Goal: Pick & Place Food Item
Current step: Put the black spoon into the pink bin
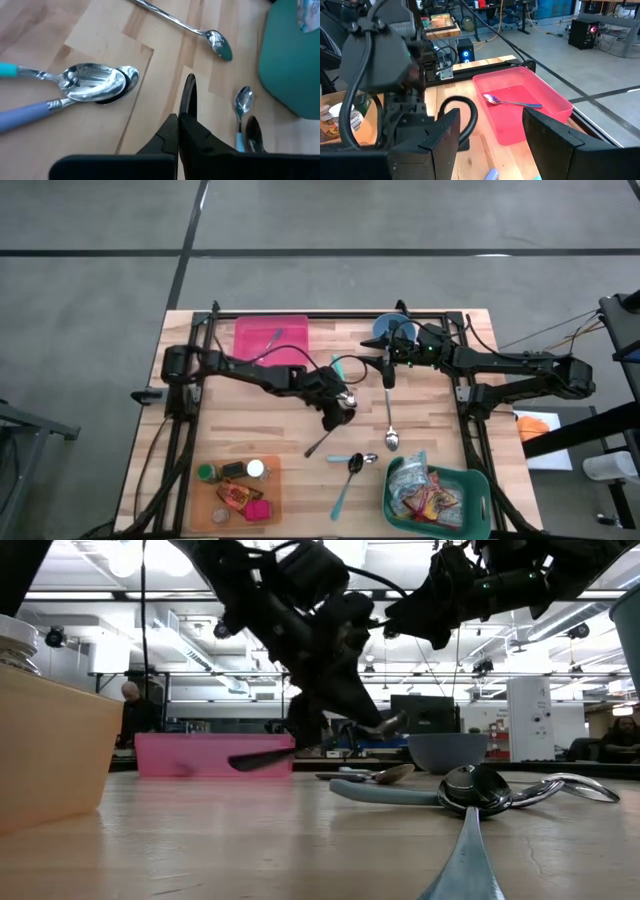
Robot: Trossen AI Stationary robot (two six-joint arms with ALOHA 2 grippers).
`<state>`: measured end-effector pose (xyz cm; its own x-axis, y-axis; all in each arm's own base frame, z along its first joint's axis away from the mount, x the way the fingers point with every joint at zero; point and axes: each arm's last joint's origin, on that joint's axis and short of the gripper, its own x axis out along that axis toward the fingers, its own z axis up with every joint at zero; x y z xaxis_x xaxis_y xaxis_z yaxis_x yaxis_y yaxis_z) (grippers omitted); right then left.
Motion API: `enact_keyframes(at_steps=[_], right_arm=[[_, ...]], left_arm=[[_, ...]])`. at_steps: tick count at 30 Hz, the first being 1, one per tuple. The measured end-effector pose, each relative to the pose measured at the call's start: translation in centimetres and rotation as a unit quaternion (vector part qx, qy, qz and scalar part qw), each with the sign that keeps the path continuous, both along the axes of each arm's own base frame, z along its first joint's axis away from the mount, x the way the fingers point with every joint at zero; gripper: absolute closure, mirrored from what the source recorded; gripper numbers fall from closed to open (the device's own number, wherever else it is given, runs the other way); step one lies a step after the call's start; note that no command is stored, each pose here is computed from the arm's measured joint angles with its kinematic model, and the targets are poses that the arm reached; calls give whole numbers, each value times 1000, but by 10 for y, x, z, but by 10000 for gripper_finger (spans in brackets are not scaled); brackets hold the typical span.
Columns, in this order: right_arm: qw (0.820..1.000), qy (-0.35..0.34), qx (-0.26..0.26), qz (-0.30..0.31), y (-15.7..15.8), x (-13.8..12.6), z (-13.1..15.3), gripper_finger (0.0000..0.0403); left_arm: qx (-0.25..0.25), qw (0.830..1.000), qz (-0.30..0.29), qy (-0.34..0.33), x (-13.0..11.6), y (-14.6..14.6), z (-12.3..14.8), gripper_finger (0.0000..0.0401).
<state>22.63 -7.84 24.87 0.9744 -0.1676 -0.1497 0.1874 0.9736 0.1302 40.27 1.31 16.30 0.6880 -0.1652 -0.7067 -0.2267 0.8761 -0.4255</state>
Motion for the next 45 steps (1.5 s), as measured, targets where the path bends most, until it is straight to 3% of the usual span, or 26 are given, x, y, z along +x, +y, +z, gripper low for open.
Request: enact_keyframes(at_steps=[8,18,32,38,45], right_arm=[[1000,0,0,0,0,0,0,192],[1000,1,0,0,0,0,0,192],[1000,1,0,0,0,0,0,192],[1000,1,0,0,0,0,0,192],[1000,1,0,0,0,0,0,192]], left_arm=[[29,999,28,21,-15,2,25,400],[125,985,119,11,-45,8,76,401],[285,939,191,28,-101,20,135,401],[352,916,183,50,-114,31,145,401],[444,878,145,104,-119,53,146,401]])
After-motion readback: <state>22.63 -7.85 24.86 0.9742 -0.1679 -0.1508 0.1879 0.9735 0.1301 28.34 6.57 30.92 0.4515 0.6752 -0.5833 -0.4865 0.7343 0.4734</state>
